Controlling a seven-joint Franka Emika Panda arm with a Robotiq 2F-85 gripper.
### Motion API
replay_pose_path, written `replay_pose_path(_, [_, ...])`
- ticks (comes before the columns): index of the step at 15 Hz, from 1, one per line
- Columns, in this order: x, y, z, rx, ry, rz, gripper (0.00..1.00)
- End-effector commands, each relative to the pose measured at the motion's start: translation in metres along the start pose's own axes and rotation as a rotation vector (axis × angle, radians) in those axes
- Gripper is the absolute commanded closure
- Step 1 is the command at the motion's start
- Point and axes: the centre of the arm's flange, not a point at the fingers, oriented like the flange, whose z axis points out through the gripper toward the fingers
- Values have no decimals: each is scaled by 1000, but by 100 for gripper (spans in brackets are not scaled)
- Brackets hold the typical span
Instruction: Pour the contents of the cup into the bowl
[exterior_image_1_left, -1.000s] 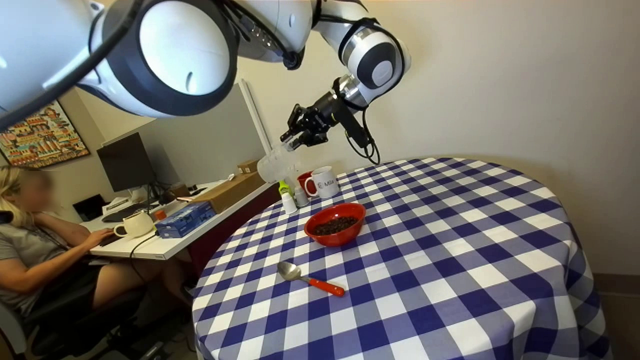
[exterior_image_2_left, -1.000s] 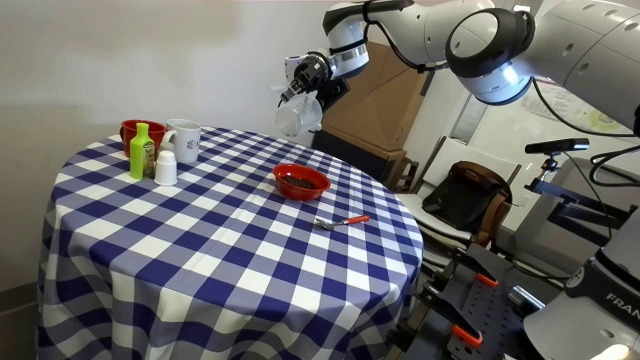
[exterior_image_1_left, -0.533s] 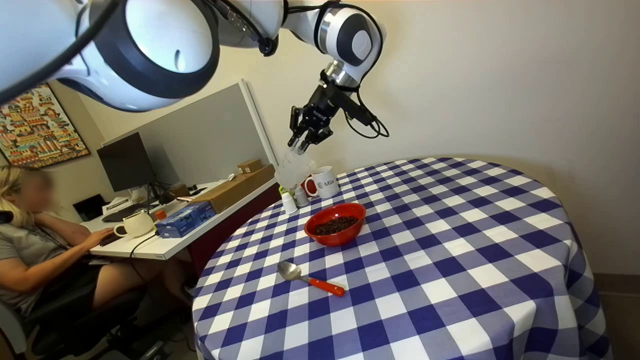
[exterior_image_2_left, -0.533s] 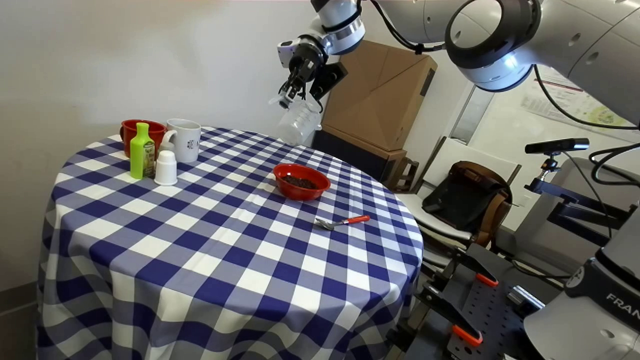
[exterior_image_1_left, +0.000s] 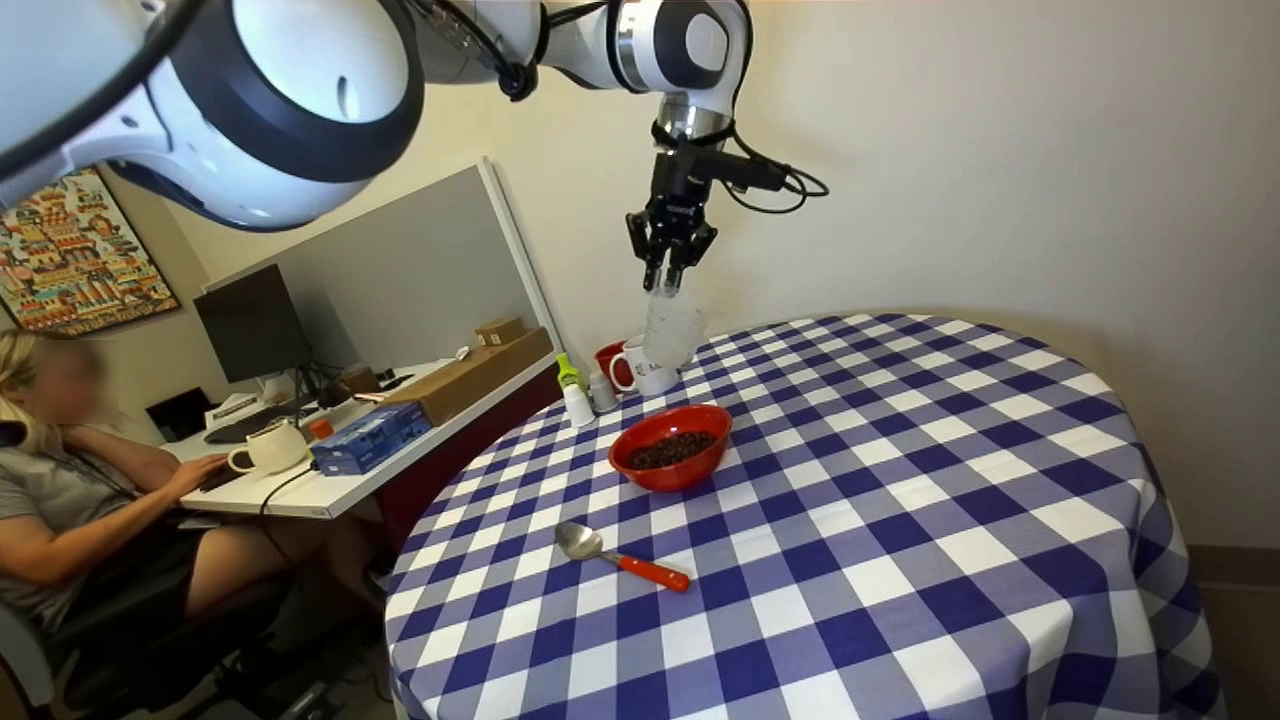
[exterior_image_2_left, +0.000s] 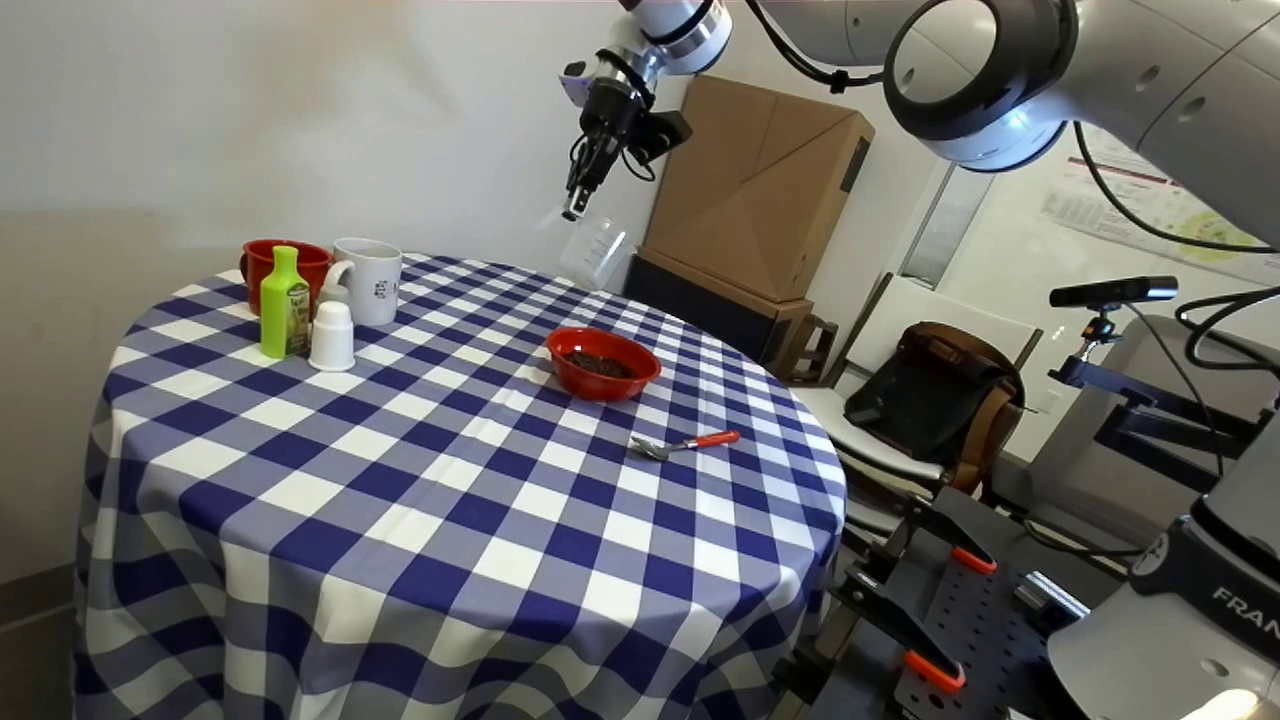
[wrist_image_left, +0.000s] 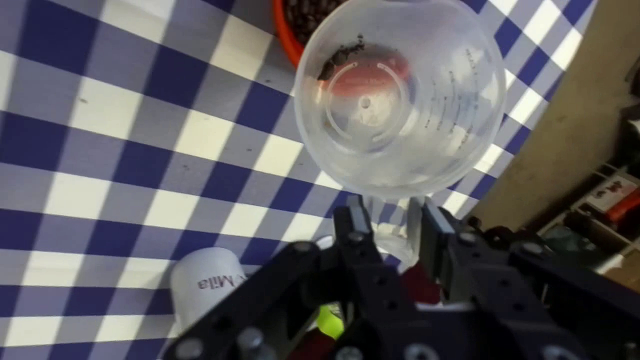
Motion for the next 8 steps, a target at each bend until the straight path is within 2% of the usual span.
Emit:
replay_pose_path(1, [-13,30,-13,-181,-87,2,93])
replay_pose_path(6, [-51,62,-6,-387,-245,68,93])
replay_pose_path(8, [-62,71,5,-429,-265,79,93])
